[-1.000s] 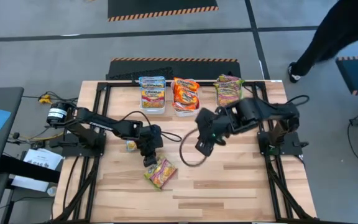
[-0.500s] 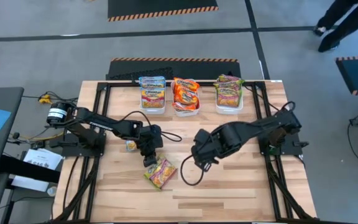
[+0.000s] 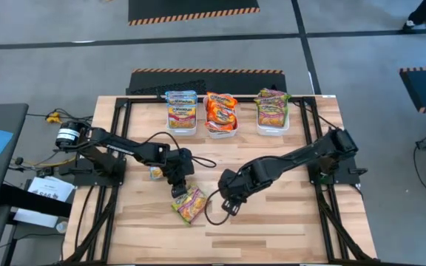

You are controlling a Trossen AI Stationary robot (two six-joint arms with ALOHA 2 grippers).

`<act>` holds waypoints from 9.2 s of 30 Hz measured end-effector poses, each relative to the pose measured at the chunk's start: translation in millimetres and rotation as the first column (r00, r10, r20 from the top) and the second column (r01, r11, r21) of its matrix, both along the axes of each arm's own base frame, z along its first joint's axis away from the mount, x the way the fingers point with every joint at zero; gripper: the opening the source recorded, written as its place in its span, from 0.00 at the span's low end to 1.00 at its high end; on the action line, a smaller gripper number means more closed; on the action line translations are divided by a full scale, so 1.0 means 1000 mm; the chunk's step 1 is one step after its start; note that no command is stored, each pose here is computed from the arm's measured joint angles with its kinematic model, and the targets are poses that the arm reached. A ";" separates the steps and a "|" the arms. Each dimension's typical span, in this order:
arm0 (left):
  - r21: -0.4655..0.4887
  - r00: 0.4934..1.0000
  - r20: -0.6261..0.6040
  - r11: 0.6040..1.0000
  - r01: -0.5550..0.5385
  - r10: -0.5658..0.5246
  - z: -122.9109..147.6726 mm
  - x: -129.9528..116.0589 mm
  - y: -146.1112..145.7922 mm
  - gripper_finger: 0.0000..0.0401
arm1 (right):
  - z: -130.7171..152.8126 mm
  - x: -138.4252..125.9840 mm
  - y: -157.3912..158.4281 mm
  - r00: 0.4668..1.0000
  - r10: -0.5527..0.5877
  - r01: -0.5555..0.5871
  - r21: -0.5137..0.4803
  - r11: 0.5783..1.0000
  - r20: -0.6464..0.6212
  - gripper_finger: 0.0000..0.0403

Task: Sort Maruchan noodles
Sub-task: Put the green noodle pack into the right white bin, then put the blue noodle pack into the left white bin

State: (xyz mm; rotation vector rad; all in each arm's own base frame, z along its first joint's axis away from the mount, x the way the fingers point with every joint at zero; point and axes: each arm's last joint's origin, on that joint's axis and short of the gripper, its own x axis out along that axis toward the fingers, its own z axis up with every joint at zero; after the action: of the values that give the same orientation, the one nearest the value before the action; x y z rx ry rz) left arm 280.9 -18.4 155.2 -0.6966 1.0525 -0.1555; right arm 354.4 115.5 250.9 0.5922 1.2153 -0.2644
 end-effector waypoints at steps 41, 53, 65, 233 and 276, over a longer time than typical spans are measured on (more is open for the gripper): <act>-0.351 0.950 -0.274 0.935 0.047 -0.151 -0.004 -0.021 -0.015 0.29 | -0.081 0.065 -0.040 0.946 -0.026 -0.021 0.141 0.990 0.322 0.58; -0.235 0.951 -0.284 0.971 0.055 -0.123 -0.007 -0.021 -0.046 0.29 | -0.088 0.071 -0.043 0.939 -0.019 -0.038 0.160 0.986 0.343 0.58; -0.155 0.957 -0.286 0.988 0.005 -0.050 -0.026 -0.011 -0.039 0.24 | -0.091 0.070 -0.051 0.953 -0.055 0.004 0.170 0.985 0.299 0.58; -0.122 0.627 0.668 0.890 -0.439 0.401 0.170 -0.041 0.185 0.18 | 0.067 -0.156 -0.277 0.890 -0.424 0.301 -0.481 0.823 -0.169 0.41; 0.010 0.873 0.147 0.882 -0.471 0.464 0.150 -0.114 0.176 0.42 | 0.098 -0.169 -0.253 0.890 -0.453 0.413 -0.489 0.768 0.040 0.41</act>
State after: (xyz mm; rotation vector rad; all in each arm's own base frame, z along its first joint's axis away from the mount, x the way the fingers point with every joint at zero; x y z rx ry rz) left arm 166.9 157.5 305.0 -0.8673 0.7234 0.2378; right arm 185.1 -137.9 349.1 0.4115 1.0174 -0.9730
